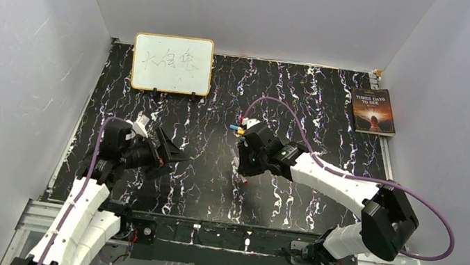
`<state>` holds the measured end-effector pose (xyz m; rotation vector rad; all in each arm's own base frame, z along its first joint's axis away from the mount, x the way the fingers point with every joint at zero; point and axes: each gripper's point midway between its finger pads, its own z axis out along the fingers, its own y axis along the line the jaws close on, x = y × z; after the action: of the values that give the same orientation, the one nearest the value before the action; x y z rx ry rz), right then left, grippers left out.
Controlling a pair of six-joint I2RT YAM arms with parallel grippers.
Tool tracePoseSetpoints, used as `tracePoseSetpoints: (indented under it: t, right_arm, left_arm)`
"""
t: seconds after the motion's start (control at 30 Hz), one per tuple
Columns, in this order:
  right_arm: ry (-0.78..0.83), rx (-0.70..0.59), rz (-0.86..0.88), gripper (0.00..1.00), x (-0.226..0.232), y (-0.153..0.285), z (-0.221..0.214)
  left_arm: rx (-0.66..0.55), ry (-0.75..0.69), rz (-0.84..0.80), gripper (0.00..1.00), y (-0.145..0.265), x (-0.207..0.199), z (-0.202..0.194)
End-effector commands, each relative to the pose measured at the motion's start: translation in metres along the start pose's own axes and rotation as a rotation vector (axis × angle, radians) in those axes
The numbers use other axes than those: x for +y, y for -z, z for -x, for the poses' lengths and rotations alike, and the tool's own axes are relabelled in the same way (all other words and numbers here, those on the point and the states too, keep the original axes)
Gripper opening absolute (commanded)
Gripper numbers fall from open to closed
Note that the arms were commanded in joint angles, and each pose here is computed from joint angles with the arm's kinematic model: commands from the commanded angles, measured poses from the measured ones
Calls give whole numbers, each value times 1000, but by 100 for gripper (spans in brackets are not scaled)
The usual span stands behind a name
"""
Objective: Open the pen caps
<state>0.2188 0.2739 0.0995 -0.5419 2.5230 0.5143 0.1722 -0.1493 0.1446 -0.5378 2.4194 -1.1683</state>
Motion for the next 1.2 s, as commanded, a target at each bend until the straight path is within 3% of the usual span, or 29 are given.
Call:
tracePoseSetpoints:
  t: [0.0, 0.53, 0.87, 1.17]
  right_arm:
    - [-40, 17, 38, 7, 9, 9, -12]
    - [-107, -3, 33, 7, 8, 37, -19]
    - [-105, -33, 21, 7, 5, 56, -15]
    - [-149, -41, 3, 7, 4, 59, -13]
  left_arm:
    - [-1, 25, -67, 98, 12, -17, -7]
    - [46, 22, -80, 98, 5, -4, -20]
    - [19, -9, -171, 98, -14, -36, 9]
    - [101, -123, -131, 98, -56, -65, 3]
